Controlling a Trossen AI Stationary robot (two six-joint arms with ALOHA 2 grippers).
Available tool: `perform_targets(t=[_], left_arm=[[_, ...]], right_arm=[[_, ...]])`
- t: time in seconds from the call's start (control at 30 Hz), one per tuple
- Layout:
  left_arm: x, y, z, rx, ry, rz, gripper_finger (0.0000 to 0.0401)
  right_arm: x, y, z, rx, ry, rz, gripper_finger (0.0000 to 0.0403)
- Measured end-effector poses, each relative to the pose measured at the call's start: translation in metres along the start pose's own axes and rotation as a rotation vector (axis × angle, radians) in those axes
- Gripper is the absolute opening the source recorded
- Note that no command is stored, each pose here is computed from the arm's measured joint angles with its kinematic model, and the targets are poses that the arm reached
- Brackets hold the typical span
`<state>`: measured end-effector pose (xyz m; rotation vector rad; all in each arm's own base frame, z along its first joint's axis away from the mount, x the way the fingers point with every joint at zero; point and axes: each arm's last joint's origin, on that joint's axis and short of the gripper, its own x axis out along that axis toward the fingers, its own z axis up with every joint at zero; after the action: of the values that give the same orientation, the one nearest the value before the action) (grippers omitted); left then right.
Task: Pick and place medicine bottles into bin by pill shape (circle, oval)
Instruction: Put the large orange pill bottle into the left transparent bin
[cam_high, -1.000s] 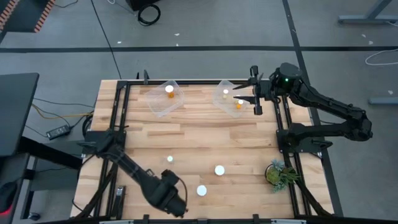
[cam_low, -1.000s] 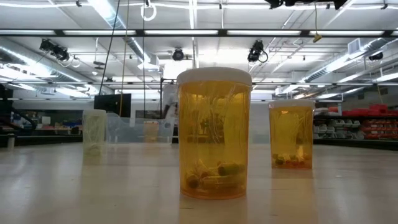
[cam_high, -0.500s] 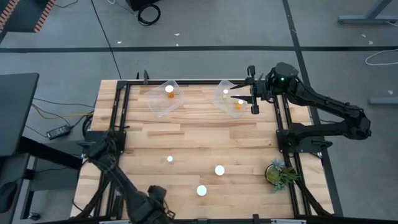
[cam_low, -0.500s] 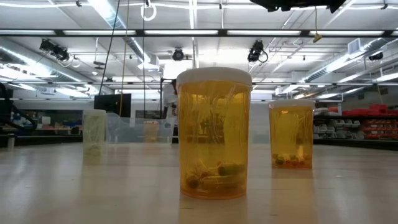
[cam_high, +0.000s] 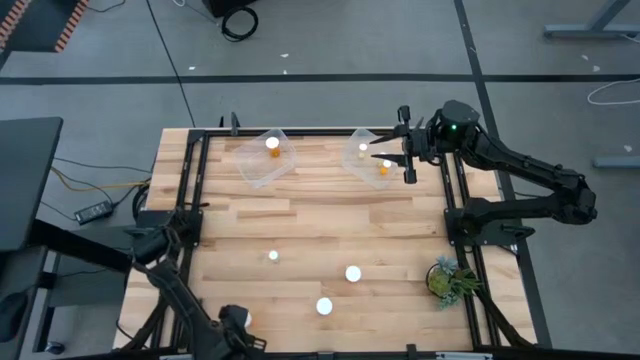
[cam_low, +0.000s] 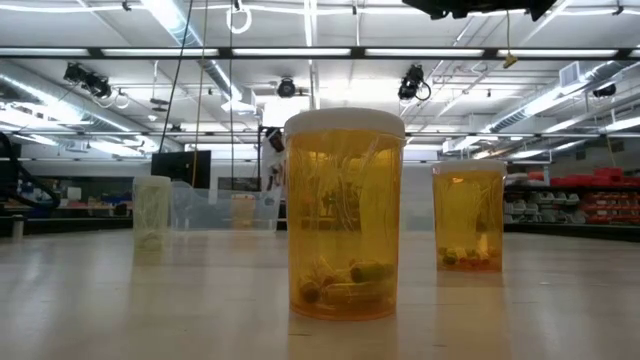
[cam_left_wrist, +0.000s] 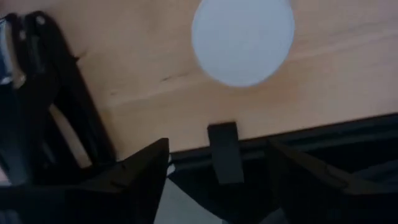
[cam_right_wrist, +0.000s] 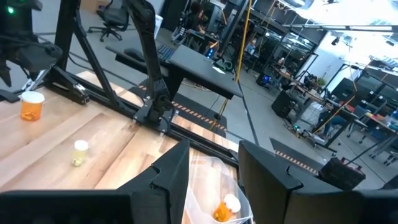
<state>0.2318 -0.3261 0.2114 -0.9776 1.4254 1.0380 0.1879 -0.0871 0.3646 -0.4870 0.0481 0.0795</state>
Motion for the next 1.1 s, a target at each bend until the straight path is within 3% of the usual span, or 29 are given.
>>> perform_targets(t=[0.2,0.6,1.1], left_arm=[[0.022,-0.001,0.01,0.035,-0.018,0.029,0.0299],[0.049,0.004,0.018,0.06,-0.028,0.052,0.0299],[0.049,-0.006,0.027,0.097,-0.099,-0.025,0.0298]], right_arm=[[0.0,0.0,0.0,-0.001,-0.001,0.0,0.0147],[0.0,0.0,0.0,0.002,0.0,-0.001,0.0147],[0.0,0.0,0.0,0.003,-0.002,0.002,0.0147]])
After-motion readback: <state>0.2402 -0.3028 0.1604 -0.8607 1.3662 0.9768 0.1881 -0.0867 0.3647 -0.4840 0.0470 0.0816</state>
